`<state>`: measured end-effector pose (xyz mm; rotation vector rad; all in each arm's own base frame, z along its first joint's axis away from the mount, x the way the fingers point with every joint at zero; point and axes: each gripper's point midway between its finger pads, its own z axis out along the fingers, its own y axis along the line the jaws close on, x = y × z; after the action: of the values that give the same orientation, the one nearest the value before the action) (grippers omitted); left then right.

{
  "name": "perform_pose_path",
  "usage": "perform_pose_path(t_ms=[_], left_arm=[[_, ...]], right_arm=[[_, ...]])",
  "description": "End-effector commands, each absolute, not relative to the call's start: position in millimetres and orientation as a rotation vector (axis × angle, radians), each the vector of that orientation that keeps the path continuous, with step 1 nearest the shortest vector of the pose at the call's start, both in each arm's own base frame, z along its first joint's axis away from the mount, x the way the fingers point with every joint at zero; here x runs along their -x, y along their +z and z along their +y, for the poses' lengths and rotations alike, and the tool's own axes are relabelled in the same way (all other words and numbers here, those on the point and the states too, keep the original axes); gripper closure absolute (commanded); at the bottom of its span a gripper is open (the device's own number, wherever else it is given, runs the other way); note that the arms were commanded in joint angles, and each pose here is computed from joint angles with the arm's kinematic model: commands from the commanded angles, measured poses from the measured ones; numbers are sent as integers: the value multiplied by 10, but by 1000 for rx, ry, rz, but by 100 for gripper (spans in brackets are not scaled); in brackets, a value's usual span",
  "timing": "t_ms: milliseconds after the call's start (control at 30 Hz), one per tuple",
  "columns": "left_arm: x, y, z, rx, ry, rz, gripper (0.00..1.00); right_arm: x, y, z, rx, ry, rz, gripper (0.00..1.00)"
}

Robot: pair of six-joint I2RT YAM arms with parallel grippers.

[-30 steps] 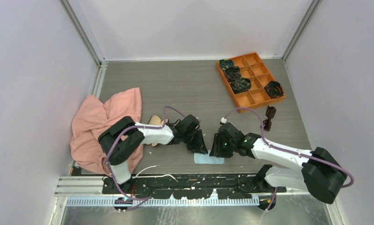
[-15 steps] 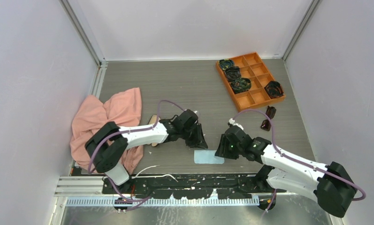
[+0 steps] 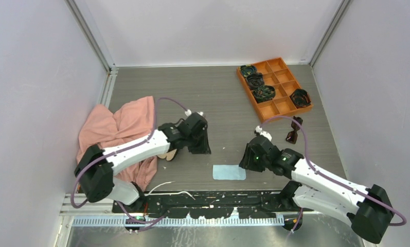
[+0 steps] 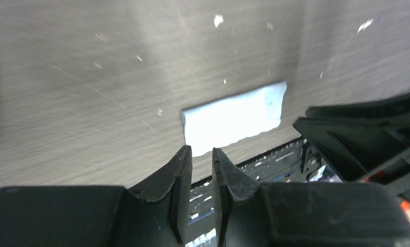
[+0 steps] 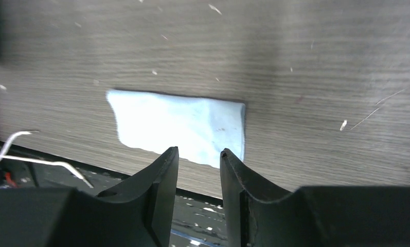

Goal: Organize the sunglasses
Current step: Fold the glasses cleaning cloth at the center of the board.

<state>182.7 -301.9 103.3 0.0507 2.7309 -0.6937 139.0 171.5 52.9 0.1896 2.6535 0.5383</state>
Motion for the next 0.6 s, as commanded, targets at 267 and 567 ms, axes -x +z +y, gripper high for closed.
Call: perform_pose_path(t_ms=[267,567], left_arm=[[-2495,1157,-1946,231,-394,2705,70],[-2691,957,-1698,389,-519,2717,70]], right_arm=[[-1594,1035,1622,-174,491,2511,58],[-1543,1001,1565,-214,500,2507,57]])
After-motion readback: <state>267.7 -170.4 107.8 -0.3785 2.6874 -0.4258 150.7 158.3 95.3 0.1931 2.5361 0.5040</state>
